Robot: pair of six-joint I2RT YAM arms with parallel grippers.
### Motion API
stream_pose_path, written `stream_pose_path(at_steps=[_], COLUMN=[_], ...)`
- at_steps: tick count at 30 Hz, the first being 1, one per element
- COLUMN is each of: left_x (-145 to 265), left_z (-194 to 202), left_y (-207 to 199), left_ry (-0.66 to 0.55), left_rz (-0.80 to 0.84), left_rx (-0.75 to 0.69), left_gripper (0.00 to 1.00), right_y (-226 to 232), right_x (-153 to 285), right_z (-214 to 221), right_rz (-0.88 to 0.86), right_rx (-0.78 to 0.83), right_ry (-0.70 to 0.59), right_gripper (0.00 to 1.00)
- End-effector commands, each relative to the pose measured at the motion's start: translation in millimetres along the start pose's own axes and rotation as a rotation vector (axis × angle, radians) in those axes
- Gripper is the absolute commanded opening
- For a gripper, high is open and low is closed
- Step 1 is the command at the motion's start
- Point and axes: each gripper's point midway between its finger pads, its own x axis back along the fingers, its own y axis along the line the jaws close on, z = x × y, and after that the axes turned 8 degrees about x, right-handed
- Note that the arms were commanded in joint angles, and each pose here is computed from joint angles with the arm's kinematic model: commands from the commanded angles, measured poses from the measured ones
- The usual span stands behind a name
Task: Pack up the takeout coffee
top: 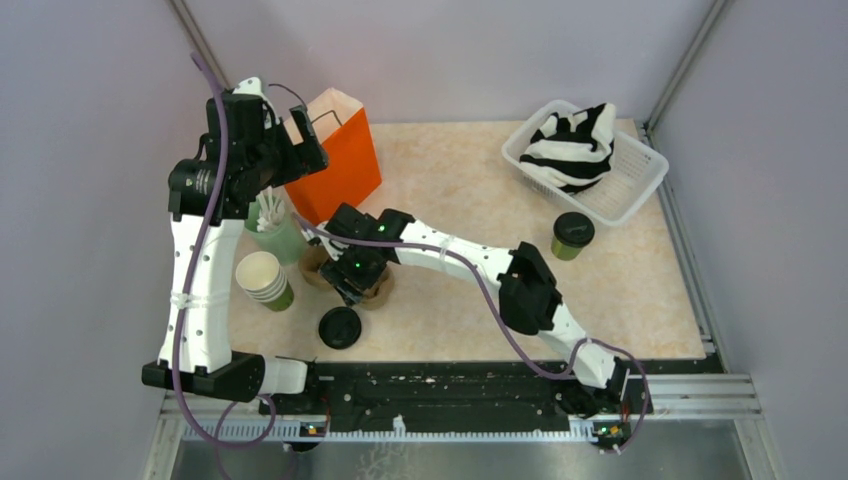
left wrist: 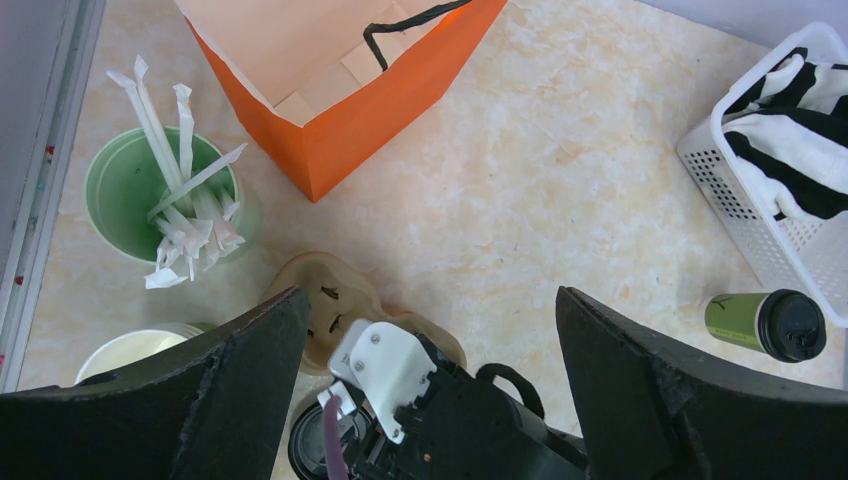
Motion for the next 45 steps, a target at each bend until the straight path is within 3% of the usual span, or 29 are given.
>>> stream_pose_path(at_steps=[1,13,20,39,45], left_x=[16,15,15,14,23], left_z=[-13,-13,-13,-18,-33], left_y=[-7,-8,-8,-9,-10], left_ry=[-0.063,-0.062,-0.059,-0.077,-0.133], left_rz=[0.04,0.042,0.044,0.041,0.031], left_rx=[-0.009,-0.011,-0.012,-0.007,-0.003], left_gripper=[0.99,0.99,0.99,0.99,0.99], right_y=[3,3,4,-4,-8], right_x=[-7,-9,-9,33,48], right_z=[-12,-14,-14,-44,-47], right_rz=[-0.02,-0.023,-0.026,0.068,0.114], right_rx=[0.022,0.017,0.013,0.036,0.022], right_ry=[-0.024,-0.029,-0.03,-0.113,-0.124], right_gripper=[0.61,0.47,0.33,0.17,0.0])
